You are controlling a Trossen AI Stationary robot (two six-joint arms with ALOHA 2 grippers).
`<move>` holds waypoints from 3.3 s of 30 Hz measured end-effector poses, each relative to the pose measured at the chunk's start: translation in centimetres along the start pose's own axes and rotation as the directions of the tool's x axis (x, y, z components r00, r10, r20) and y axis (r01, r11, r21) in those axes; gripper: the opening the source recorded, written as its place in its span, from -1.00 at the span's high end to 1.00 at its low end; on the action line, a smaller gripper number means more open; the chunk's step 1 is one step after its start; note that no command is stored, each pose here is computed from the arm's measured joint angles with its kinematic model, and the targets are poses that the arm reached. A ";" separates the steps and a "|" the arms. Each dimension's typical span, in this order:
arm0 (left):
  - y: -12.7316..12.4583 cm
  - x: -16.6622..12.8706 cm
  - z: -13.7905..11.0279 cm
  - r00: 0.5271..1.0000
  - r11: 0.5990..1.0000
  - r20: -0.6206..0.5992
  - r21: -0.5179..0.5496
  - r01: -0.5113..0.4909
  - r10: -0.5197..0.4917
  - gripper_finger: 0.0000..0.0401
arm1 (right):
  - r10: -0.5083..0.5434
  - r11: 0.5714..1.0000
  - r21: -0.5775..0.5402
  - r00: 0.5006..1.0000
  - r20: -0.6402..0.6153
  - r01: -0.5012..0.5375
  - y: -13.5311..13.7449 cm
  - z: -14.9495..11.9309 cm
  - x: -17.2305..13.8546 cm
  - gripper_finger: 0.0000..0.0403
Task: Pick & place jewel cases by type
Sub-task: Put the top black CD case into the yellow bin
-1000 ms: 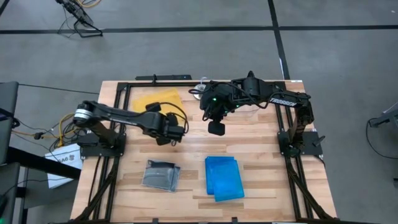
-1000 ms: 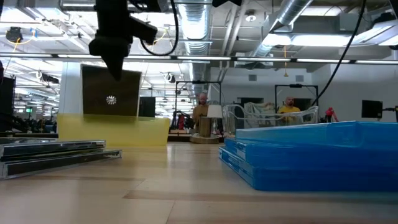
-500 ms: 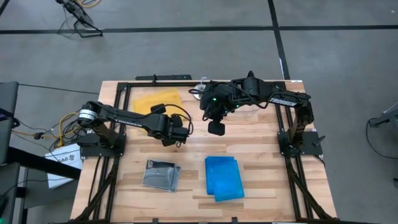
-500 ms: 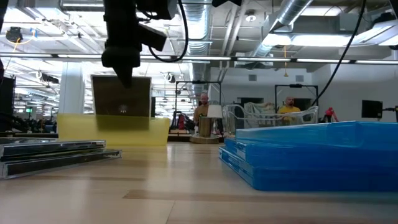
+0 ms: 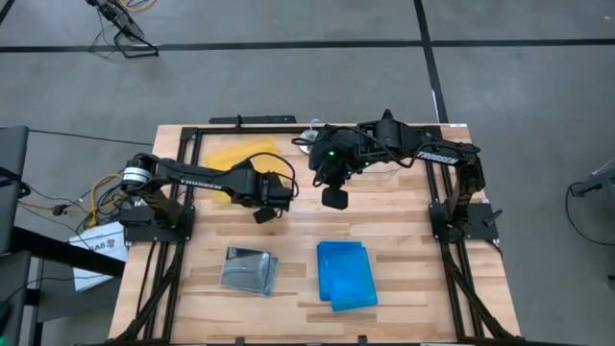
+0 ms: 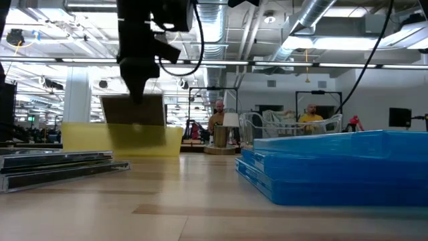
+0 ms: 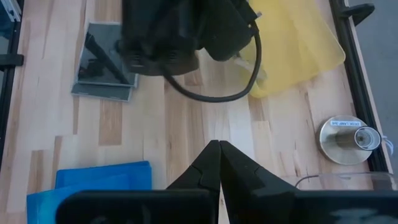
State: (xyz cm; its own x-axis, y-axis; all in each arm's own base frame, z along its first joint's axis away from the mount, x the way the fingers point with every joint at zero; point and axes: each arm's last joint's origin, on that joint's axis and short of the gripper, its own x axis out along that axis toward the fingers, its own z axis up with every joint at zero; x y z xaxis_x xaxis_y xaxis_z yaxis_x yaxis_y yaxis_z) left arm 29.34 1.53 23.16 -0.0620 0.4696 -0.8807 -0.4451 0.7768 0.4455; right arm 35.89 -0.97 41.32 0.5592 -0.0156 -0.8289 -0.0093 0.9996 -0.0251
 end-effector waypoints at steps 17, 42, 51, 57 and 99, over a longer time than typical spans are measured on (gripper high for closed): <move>1.9 0.1 -0.6 0.995 0.988 -0.017 -0.126 0.094 -0.097 0.03 | 0.001 0.999 -0.045 1.000 -0.015 -0.001 0.0 -0.1 0.0 1.00; 9.8 -12.8 -12.5 0.688 0.487 0.526 -0.486 0.726 -0.500 0.03 | 0.118 0.990 -0.065 0.989 -0.086 -0.124 8.3 -3.1 8.7 1.00; 5.1 -7.5 -15.0 0.708 0.388 0.418 -0.623 0.679 -0.569 0.03 | 0.198 0.980 -0.004 0.980 -0.023 -0.198 8.7 -3.1 10.6 1.00; 4.2 -4.2 -17.5 0.636 0.250 0.456 -0.655 0.713 -0.622 0.03 | 0.211 0.977 0.008 0.977 0.045 -0.211 9.6 -2.7 11.4 1.00; -3.3 2.6 -23.6 0.629 0.316 0.242 -0.701 0.640 -0.739 0.03 | 0.273 0.933 0.218 0.958 0.091 -0.287 14.0 -1.7 26.9 1.00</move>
State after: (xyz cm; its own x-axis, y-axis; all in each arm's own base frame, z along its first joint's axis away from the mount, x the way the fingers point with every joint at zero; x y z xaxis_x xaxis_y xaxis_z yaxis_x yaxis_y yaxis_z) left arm 9.51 -9.70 15.63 0.5058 -0.1768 -0.8444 -0.8062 0.2515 -0.5355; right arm 49.37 12.59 17.70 0.6087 0.2601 -0.7495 0.0113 0.9418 0.3359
